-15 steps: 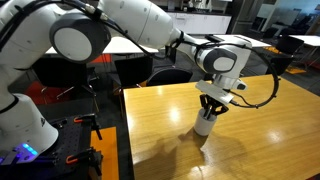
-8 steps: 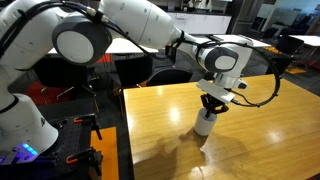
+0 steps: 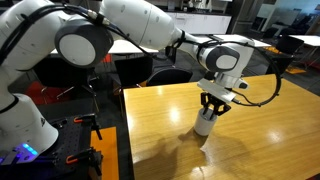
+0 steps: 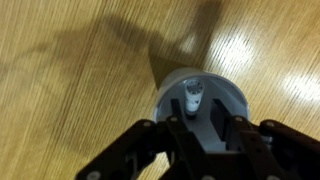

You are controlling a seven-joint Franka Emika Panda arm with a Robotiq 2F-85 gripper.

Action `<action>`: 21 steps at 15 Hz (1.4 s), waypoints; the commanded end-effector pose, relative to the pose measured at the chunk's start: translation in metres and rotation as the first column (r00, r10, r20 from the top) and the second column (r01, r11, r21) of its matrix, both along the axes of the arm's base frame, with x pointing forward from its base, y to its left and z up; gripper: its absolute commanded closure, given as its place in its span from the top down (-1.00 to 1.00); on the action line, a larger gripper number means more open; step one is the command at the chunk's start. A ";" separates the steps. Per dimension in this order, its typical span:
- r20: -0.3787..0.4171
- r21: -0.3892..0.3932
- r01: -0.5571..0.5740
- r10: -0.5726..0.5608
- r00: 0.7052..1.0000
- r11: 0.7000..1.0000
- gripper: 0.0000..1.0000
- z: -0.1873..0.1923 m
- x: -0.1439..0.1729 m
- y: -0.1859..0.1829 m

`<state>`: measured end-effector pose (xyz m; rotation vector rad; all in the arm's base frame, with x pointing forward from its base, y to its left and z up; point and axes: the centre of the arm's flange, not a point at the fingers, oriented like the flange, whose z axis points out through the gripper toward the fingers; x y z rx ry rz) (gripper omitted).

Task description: Remove the marker from the mug cup and place it on the table

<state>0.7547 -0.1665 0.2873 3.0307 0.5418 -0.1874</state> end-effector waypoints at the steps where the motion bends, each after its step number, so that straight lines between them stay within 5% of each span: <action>1: -0.027 -0.017 -0.012 0.011 1.000 1.000 -0.35 0.003 0.013 -0.002; 4: -0.037 -0.014 -0.011 0.010 0.999 1.000 -0.47 0.000 0.014 -0.002; 21: -0.105 -0.017 -0.007 0.005 0.994 1.000 -0.30 -0.010 0.019 0.001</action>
